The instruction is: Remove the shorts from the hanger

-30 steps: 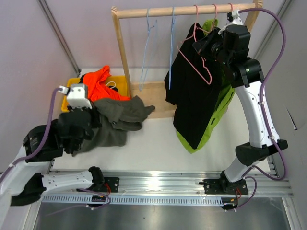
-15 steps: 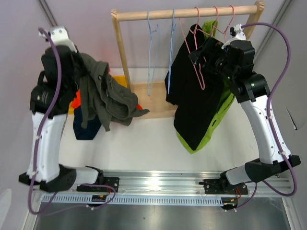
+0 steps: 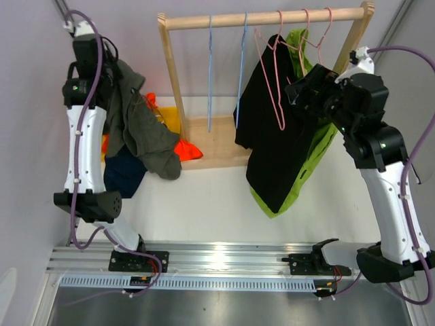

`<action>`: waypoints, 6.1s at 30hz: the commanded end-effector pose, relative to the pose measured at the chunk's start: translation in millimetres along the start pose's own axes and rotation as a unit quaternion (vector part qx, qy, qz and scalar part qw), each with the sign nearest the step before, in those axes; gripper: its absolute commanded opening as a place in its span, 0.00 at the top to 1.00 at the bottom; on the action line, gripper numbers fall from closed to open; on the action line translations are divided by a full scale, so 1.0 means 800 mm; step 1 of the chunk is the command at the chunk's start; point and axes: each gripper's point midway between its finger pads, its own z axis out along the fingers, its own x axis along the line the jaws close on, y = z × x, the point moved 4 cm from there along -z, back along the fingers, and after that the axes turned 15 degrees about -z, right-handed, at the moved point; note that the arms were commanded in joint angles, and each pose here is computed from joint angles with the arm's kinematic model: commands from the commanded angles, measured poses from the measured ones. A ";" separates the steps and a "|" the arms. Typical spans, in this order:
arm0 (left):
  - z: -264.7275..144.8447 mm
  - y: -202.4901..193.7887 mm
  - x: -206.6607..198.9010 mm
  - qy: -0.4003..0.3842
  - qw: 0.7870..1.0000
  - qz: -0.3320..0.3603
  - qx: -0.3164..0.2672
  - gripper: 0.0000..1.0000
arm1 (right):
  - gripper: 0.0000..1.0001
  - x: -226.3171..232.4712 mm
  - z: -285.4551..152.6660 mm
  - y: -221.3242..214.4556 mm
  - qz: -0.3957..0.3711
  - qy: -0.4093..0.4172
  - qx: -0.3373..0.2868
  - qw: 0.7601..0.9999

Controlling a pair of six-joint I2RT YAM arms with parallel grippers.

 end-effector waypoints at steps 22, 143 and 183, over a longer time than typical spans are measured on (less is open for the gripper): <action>-0.118 -0.081 0.030 -0.127 0.990 -0.048 0.037 0.01 | 0.07 -0.005 -0.008 0.095 -0.052 -0.039 -0.095 0.993; -0.412 -0.395 -0.320 -0.440 0.871 0.123 0.181 1.00 | 1.00 0.012 -0.159 0.025 0.068 0.034 -0.022 0.997; -0.298 -0.130 0.006 -0.227 0.971 0.065 0.016 1.00 | 1.00 0.004 0.054 0.131 -0.012 -0.030 -0.140 0.990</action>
